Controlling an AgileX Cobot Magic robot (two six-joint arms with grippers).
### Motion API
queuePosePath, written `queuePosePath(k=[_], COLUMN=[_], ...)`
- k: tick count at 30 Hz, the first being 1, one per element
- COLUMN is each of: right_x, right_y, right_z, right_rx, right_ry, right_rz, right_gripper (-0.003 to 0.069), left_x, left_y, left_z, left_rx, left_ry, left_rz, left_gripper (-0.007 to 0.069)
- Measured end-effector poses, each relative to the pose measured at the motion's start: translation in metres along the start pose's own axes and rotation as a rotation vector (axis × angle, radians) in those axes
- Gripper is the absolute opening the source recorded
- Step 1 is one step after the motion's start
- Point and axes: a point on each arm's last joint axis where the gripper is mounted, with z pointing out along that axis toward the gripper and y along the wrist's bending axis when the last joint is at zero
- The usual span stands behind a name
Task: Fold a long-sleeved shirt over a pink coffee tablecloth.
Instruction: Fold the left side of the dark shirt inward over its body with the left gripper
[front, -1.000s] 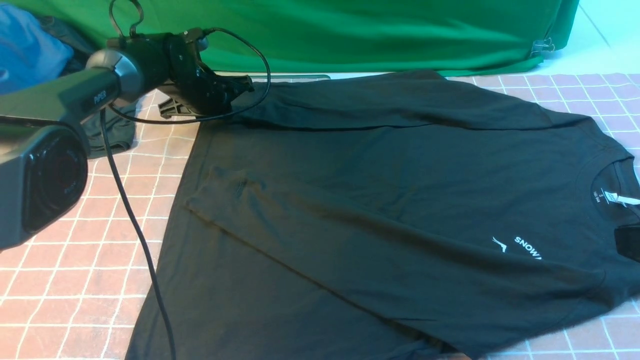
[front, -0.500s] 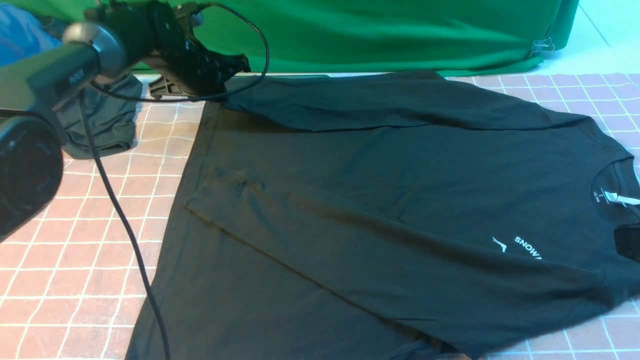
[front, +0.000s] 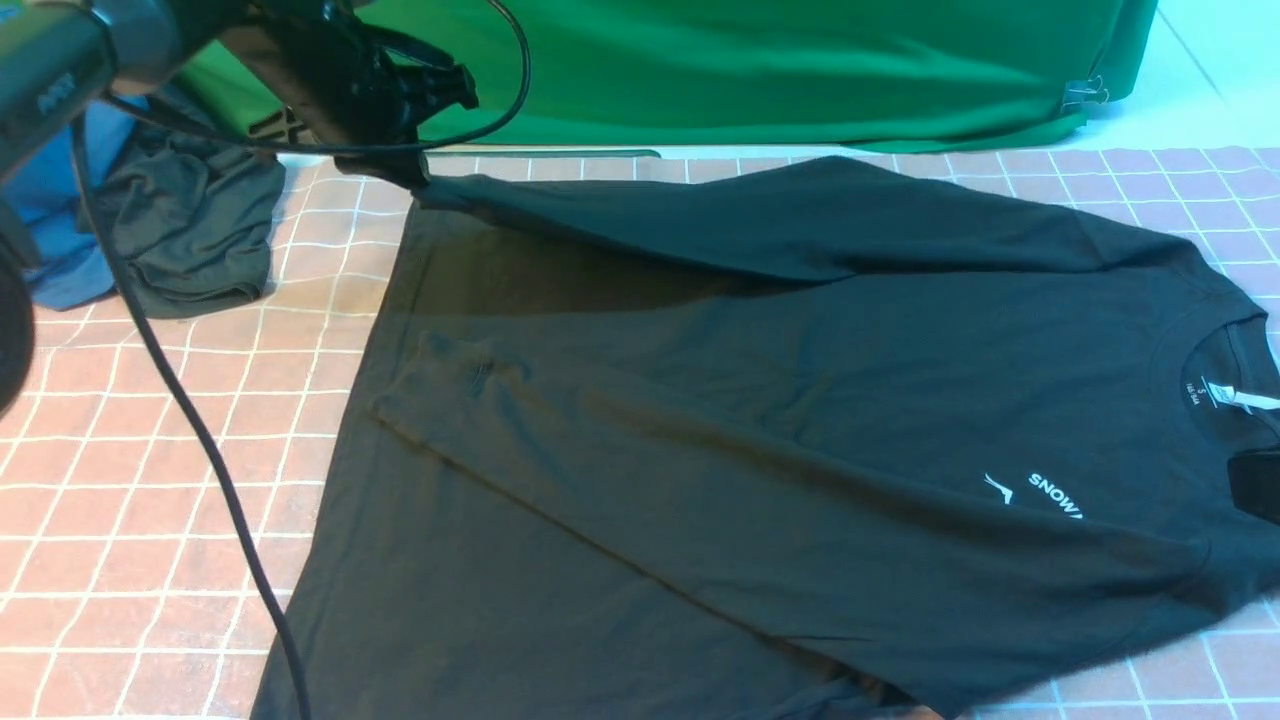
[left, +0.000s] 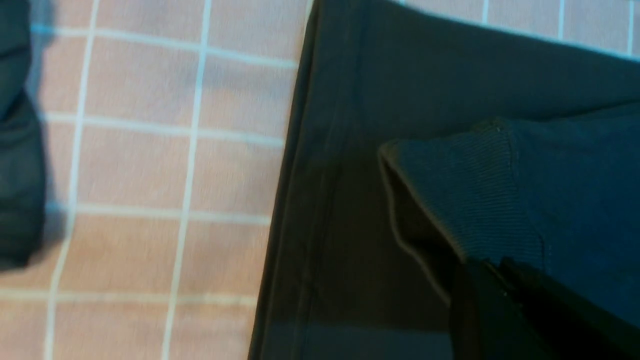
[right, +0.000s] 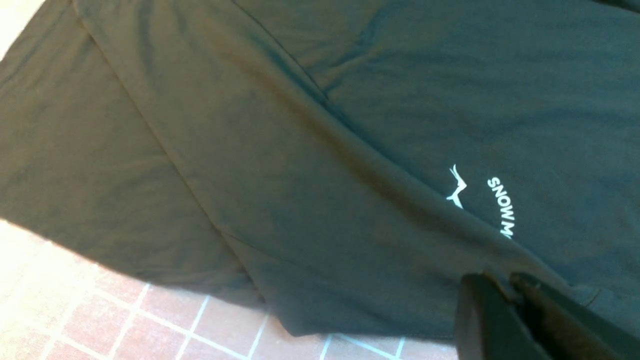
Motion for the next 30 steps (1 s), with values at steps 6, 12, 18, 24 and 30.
queuePosePath(k=[6, 12, 18, 24, 30], right_x=[0.000, 0.000, 0.000, 0.000, 0.001], right_y=[0.000, 0.000, 0.000, 0.000, 0.000], right_z=[0.000, 0.000, 0.000, 0.000, 0.000], right_rx=[0.000, 0.000, -0.001, -0.001, -0.001], right_ry=[0.000, 0.000, 0.000, 0.002, 0.012], right_rz=[0.000, -0.021, -0.022, -0.022, -0.022], right_gripper=[0.0091, 0.0091, 0.0091, 0.0091, 0.0091], left_x=[0.007, 0.016, 0.023, 0.030, 0.050], left_y=[0.000, -0.006, -0.017, -0.031, -0.027], left_z=[-0.009, -0.020, -0.021, -0.022, -0.033], left_rx=[-0.011, -0.014, -0.009, -0.018, -0.057], left_ry=[0.077, 0.161, 0.207, 0.214, 0.258], left_rz=[-0.006, 0.003, 0.027, 0.063, 0.054], left_gripper=[0.0027, 0.0027, 0.0027, 0.0027, 0.0027])
